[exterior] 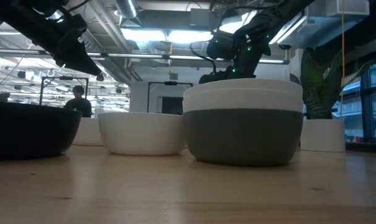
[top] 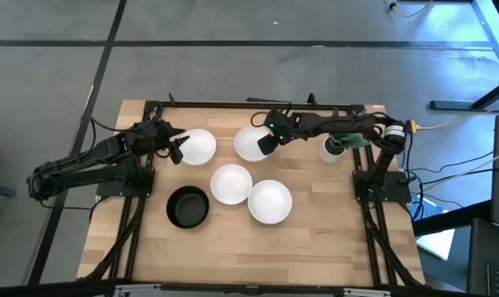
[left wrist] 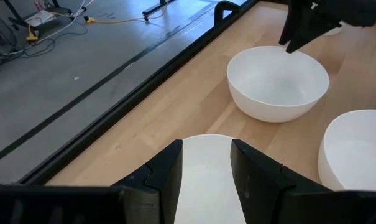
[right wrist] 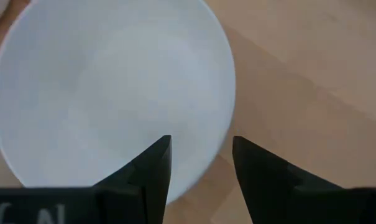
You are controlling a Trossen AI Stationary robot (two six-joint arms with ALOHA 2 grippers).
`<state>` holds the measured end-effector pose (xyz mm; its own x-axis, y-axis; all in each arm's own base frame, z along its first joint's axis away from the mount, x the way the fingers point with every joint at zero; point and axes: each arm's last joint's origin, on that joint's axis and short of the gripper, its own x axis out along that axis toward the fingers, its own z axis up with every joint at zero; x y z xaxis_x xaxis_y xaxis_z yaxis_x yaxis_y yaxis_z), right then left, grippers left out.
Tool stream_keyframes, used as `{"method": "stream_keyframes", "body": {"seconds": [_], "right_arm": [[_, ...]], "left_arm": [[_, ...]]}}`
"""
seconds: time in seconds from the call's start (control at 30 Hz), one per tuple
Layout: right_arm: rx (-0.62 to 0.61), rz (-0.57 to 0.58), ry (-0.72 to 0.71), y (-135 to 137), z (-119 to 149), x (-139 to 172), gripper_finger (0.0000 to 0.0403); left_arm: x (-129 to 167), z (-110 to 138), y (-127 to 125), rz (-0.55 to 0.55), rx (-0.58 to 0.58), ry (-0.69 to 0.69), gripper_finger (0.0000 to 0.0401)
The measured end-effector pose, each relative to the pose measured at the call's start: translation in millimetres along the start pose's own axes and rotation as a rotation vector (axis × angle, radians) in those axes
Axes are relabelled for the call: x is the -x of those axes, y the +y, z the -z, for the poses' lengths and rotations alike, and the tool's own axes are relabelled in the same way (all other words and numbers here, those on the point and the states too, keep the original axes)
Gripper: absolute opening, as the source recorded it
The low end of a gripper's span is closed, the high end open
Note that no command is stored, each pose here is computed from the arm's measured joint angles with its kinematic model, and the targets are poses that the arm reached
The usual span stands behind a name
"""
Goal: Nest bowls inside each other
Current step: Stack the white bowl on top of the stacked bowls
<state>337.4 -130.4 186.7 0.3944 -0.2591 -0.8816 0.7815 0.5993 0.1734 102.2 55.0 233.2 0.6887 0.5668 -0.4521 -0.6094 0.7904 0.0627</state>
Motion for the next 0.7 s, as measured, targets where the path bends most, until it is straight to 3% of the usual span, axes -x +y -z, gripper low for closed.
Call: {"method": "stream_keyframes", "body": {"seconds": [0.53,0.7], "right_arm": [[0.005,0.019,0.068,-0.2,7.5,-18.9,0.0170],[0.006,0.013,0.086,-0.2,8.9,-21.9,0.0126]], "left_arm": [[0.0,0.0,-0.2,0.008,0.028,0.002,0.0130],[-0.1,0.1,-0.2,0.008,0.033,0.002,0.0130]]}}
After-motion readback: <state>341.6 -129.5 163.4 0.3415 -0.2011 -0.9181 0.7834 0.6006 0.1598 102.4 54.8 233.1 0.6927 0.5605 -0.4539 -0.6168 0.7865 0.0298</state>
